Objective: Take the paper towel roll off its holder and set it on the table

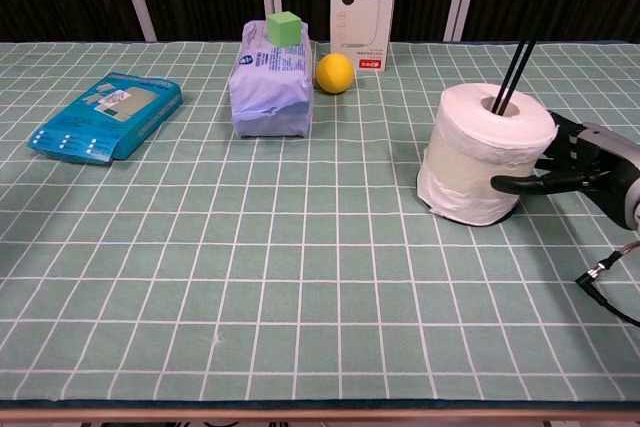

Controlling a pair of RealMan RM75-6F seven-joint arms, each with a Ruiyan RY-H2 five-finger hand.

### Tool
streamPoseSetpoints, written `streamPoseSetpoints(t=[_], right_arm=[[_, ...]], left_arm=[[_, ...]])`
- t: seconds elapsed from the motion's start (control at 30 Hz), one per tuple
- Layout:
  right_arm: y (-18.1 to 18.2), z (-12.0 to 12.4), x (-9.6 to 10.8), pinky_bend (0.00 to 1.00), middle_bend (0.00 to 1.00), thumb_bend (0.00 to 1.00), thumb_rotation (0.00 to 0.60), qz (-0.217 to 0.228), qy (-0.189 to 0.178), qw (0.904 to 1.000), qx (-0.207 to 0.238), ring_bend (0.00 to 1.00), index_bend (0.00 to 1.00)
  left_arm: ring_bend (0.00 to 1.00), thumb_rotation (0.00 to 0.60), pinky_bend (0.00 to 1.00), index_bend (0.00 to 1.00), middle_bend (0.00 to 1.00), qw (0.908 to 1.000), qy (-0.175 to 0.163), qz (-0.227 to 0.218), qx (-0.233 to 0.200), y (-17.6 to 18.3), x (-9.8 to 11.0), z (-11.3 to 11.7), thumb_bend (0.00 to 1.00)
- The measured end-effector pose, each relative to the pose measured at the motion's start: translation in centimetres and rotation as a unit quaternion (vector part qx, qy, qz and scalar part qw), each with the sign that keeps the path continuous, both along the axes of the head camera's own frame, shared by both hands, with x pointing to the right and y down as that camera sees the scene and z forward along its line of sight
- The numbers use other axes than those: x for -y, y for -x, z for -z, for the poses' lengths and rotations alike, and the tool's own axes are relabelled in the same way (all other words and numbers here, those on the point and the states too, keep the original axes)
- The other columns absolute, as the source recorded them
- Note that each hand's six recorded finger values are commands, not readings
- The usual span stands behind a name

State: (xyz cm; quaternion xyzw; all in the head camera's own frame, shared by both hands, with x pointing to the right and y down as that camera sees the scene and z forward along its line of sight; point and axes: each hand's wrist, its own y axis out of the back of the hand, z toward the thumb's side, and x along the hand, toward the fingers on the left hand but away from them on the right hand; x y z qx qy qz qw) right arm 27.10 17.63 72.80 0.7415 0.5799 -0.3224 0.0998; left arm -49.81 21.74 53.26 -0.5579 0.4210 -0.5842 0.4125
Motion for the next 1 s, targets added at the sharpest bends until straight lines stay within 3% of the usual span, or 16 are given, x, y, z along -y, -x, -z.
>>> streamPoseSetpoints(t=[0.33,1.0], right_arm=[[2.2,-0.9,0.7,0.00,0.00,0.00,0.600,-0.009,-0.010,0.9997,0.020,0.00,0.00],[3.6,-3.1,1.9,0.00,0.00,0.00,0.600,-0.024,0.003,0.9997,0.010,0.00,0.00]], left_arm=[[0.00,0.600,0.00,0.05,0.00,1.0000,-0.002,0.004,-0.001,0.2,0.0,0.1,0.22],[0.00,0.600,0.00,0.05,0.00,1.0000,0.000,0.007,-0.003,0.4,0.1,0.1,0.22]])
